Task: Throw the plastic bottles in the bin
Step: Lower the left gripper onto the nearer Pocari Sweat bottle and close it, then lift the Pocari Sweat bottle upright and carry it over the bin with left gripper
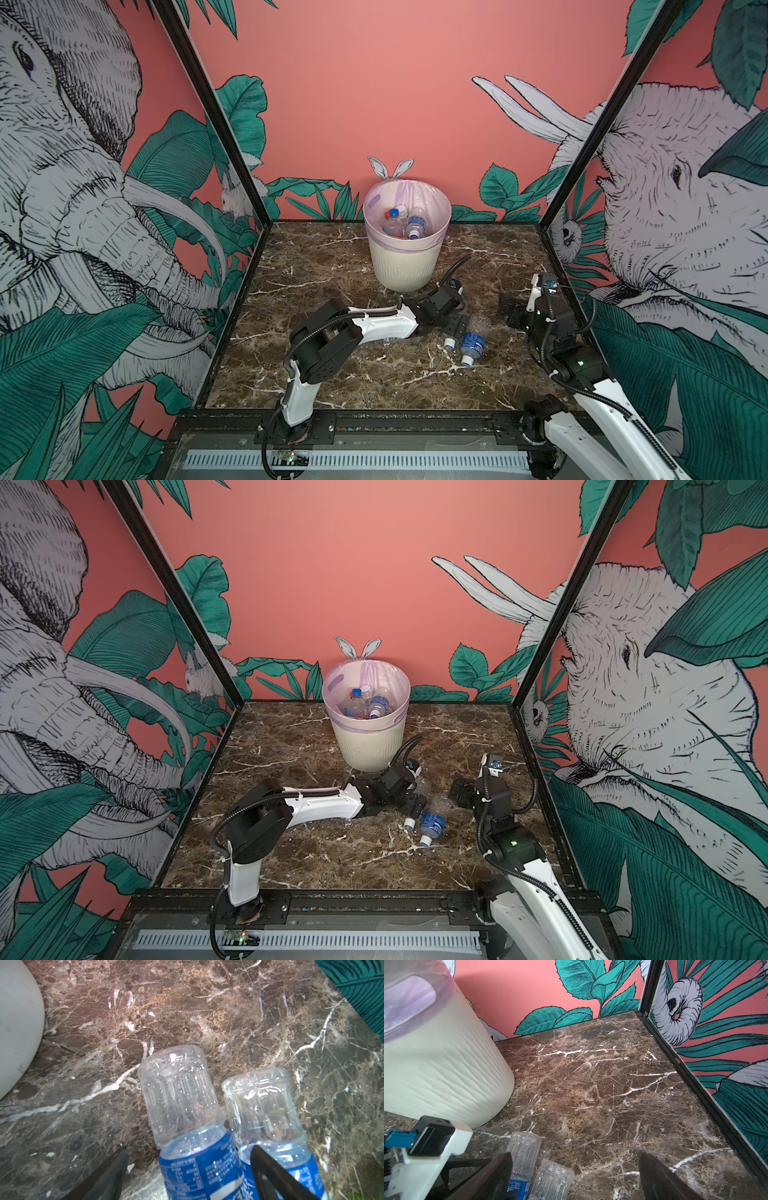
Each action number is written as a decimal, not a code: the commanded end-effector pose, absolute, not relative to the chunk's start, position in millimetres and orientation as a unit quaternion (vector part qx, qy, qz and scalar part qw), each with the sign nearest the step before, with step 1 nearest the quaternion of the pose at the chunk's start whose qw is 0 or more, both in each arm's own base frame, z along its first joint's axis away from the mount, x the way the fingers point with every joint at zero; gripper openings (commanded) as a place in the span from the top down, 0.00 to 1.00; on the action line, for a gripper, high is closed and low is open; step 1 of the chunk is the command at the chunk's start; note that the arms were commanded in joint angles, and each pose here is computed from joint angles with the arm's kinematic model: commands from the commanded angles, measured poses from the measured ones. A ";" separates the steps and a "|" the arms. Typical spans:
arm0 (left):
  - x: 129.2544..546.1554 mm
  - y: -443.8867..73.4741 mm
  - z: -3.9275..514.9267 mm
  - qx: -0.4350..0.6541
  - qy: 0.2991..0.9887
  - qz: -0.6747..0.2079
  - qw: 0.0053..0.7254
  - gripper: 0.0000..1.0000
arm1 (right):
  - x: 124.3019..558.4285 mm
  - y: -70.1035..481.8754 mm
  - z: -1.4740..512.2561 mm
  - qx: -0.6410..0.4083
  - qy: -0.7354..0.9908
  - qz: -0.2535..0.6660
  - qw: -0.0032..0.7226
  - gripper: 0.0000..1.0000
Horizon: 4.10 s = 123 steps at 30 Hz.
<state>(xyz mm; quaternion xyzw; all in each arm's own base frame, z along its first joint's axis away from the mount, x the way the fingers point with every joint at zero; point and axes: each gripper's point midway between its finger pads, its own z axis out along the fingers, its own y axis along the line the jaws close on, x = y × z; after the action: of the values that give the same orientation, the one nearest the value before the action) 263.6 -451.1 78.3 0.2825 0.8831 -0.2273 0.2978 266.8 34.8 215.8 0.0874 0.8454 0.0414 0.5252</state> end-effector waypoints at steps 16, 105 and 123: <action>267.7 -451.1 60.0 0.295 0.900 -0.175 0.269 0.14 | 268.6 35.8 213.1 0.092 0.844 0.054 0.525 0.03; 196.1 -173.7 267.8 0.233 0.771 -0.096 0.585 0.50 | 282.4 45.7 191.3 0.079 0.867 0.060 0.488 0.03; 340.2 -250.4 440.3 0.231 0.713 -0.169 0.640 0.43 | 281.8 47.7 189.9 0.077 0.869 0.065 0.485 0.03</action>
<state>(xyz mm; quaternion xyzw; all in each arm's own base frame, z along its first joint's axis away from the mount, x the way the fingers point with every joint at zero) 308.3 -217.6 408.6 0.1963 0.7425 -0.1121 0.6305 278.5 47.5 179.4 0.0698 0.8793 0.0563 0.4678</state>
